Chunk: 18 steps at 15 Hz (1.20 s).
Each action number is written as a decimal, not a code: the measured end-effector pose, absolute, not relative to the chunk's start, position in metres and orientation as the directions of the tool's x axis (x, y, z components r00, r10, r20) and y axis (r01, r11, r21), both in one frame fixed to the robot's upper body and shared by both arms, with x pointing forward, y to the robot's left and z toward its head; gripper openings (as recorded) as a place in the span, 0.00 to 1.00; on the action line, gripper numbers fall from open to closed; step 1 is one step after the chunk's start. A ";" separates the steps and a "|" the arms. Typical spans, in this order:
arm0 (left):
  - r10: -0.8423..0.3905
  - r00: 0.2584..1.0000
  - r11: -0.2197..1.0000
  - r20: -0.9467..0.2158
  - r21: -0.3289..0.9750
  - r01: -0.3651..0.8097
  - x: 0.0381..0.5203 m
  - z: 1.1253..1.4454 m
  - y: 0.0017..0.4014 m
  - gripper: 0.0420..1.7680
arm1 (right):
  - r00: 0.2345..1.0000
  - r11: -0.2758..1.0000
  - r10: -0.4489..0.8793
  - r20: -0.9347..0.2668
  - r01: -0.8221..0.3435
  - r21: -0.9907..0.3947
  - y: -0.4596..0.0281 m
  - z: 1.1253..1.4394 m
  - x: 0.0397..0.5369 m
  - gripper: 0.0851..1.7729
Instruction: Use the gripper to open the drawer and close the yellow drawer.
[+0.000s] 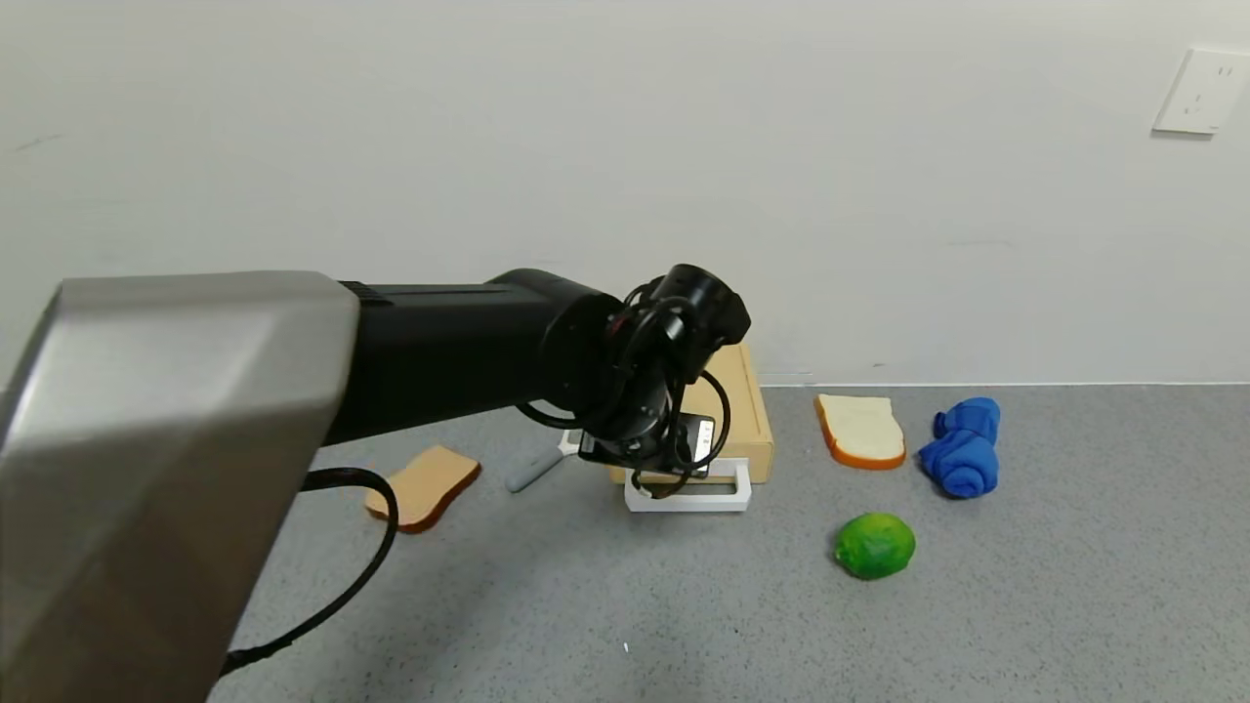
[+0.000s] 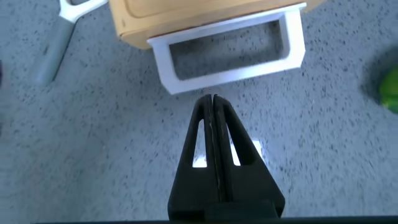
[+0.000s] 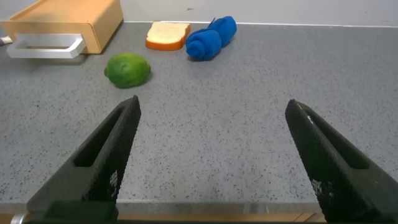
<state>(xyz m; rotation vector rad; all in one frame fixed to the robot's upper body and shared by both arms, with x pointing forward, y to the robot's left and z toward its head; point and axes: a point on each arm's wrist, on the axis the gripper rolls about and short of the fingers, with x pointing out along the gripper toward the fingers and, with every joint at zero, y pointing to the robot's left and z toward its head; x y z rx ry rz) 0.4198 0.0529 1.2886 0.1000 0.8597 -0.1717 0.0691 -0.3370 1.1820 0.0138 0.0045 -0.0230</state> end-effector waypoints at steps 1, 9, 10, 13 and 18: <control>-0.130 0.633 0.979 -0.763 0.002 0.203 0.416 1.297 0.058 0.04 | 1.000 1.000 -0.023 -0.005 0.023 0.014 -0.337 1.182 0.069 0.96; -0.379 0.575 0.891 -0.725 -0.118 0.439 0.397 1.334 0.134 0.04 | 1.000 1.000 -0.023 -0.004 0.023 0.014 -0.337 1.182 0.069 0.96; -0.415 0.566 0.869 -0.712 -0.127 0.478 0.394 1.334 0.147 0.04 | 1.000 1.000 -0.023 -0.005 0.023 0.014 -0.337 1.182 0.069 0.96; -0.475 0.595 0.842 -0.648 -0.138 0.522 0.385 1.336 0.176 0.04 | 1.000 1.000 -0.023 -0.005 0.023 0.014 -0.337 1.182 0.069 0.96; -0.467 0.613 0.849 -0.638 -0.129 0.513 0.377 1.338 0.190 0.21 | 1.000 1.000 -0.023 -0.005 0.023 0.014 -0.337 1.182 0.069 0.96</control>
